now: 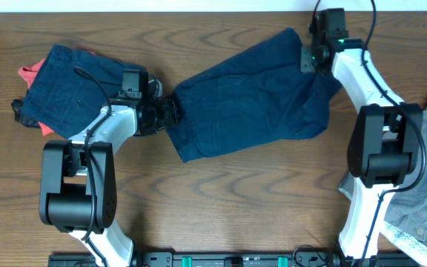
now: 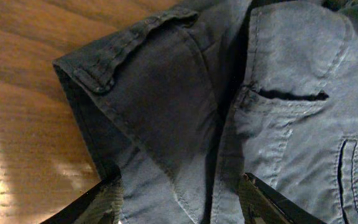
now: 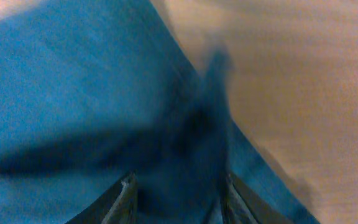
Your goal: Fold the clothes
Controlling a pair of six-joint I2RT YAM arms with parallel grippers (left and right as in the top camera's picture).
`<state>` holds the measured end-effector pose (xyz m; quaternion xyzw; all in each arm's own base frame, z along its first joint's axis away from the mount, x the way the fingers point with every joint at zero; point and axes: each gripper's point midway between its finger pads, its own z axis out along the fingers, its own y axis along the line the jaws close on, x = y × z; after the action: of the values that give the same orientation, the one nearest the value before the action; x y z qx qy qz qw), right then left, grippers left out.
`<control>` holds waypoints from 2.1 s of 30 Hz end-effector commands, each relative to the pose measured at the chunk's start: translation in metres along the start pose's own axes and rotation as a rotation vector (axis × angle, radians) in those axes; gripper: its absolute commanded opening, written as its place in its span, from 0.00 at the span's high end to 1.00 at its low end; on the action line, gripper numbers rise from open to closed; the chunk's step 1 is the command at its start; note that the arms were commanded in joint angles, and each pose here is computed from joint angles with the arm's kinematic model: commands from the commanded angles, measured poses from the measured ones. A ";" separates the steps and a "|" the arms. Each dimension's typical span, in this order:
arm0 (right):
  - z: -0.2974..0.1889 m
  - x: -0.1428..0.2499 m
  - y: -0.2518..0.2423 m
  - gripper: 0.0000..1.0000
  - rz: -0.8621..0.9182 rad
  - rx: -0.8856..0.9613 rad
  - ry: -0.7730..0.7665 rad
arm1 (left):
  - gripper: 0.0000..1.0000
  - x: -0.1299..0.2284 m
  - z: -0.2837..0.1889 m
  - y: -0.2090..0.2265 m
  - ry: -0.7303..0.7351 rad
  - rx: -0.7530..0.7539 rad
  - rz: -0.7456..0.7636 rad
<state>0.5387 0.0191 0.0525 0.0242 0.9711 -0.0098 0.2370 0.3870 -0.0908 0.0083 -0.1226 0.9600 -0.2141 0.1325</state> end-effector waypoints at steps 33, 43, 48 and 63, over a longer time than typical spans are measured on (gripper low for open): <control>-0.093 0.166 -0.023 0.79 0.184 0.099 0.752 | 0.17 -0.016 -0.031 -0.042 -0.113 0.171 0.212; -0.118 0.151 -0.035 0.77 0.214 0.088 0.678 | 0.22 -0.032 -0.022 -0.055 -0.212 0.114 0.289; -0.118 0.151 -0.038 0.77 0.210 0.085 0.678 | 0.41 -0.036 -0.021 -0.037 -0.234 0.002 0.207; -0.116 0.148 -0.043 0.77 0.224 0.085 0.662 | 0.25 -0.043 -0.022 -0.052 -0.304 -0.027 0.236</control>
<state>0.3519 -0.0094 0.0840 0.1361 0.9857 -0.0187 -0.0973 0.4256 -0.1091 0.0536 -0.0728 0.9415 -0.1712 0.2812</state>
